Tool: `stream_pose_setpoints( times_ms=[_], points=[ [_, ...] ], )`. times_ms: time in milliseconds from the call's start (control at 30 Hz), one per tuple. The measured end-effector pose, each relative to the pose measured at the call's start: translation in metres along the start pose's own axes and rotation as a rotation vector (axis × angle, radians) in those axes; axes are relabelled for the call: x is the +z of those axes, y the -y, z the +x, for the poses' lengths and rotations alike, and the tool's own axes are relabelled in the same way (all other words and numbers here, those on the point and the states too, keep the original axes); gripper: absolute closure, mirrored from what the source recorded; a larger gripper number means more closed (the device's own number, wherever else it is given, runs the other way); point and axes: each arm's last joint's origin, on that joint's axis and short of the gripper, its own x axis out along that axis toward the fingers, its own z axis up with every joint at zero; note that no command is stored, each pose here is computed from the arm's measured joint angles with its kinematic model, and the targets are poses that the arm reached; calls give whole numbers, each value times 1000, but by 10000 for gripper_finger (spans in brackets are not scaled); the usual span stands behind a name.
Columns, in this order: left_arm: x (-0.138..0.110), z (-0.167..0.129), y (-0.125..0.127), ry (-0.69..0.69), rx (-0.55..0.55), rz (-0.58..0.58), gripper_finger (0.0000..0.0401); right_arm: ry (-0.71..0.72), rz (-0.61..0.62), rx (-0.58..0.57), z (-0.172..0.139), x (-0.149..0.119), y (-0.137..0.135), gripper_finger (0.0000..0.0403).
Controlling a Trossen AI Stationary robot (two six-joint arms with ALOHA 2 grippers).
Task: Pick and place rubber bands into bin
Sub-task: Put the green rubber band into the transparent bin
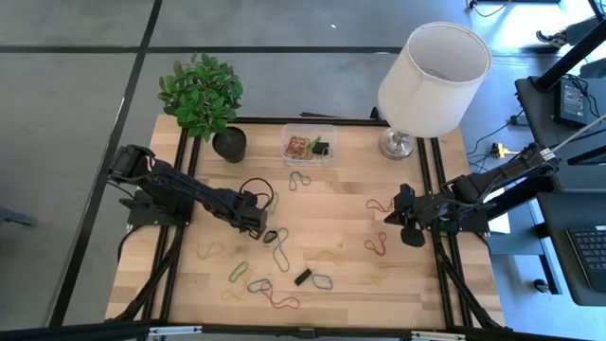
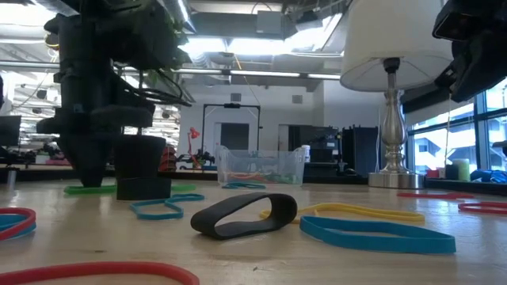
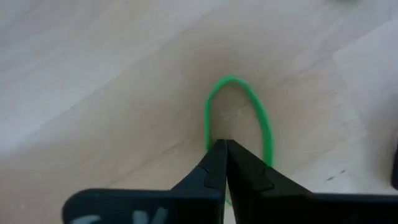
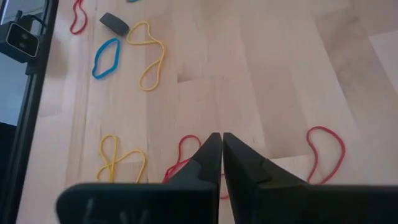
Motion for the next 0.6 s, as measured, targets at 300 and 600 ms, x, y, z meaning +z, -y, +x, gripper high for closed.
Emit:
stream_pose_setpoints(
  times_ms=[300,600],
  points=[
    [10,-24,19,62,-19,47,399,2,-24,-4,0,0,0,382],
    [5,-16,5,45,72,15,377,20,-26,-33,0,1,1,382]
  ],
)
